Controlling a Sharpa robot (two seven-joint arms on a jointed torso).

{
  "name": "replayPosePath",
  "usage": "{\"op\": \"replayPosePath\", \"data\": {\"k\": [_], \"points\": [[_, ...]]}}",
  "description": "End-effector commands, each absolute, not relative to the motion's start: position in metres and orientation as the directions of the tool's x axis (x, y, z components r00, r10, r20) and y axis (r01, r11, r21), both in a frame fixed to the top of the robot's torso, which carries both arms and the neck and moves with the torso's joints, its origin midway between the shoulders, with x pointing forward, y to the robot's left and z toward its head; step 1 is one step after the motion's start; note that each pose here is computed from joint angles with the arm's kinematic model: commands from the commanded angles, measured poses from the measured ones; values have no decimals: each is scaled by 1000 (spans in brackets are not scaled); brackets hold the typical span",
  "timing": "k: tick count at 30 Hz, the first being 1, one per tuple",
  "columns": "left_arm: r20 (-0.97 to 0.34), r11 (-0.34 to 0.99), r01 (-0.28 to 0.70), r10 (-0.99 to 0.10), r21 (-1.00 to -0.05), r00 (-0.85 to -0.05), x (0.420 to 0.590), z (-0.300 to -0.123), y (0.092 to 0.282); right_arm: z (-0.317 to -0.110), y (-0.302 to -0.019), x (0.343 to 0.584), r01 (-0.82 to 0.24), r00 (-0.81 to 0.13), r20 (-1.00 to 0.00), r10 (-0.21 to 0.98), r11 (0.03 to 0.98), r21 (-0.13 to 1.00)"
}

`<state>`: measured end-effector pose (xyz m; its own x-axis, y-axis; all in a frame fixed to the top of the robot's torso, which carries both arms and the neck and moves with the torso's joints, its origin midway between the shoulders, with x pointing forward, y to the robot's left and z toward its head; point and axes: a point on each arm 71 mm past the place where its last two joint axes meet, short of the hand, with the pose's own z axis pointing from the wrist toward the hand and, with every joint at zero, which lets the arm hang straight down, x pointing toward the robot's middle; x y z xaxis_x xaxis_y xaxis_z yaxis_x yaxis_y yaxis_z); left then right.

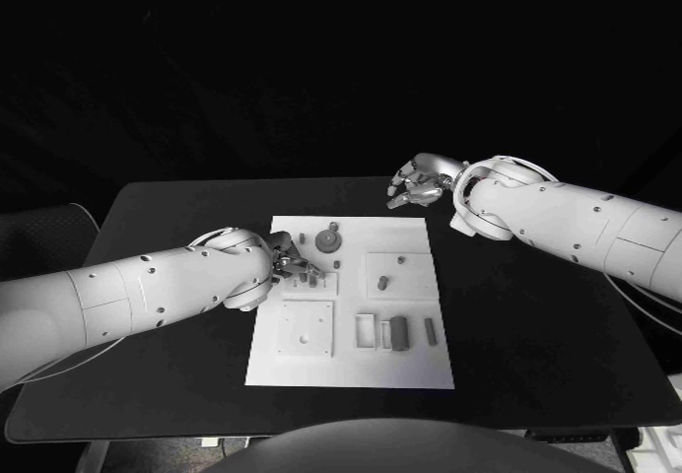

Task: Assemble the parts on the task board

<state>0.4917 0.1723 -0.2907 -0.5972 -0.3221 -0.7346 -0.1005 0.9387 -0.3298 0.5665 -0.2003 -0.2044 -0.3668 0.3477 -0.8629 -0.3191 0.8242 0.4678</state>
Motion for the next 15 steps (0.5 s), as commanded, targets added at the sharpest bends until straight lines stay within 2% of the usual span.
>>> {"op": "replayPosePath", "data": {"k": [1,15], "points": [[-724,928,-101,-344,-358,-598,492,-290,170,-205,-200,566,-322,-377,-860,343,822,469],[-727,924,-109,-359,-367,-585,493,-290,173,-205,-201,566,-322,-377,-861,343,823,469]]}}
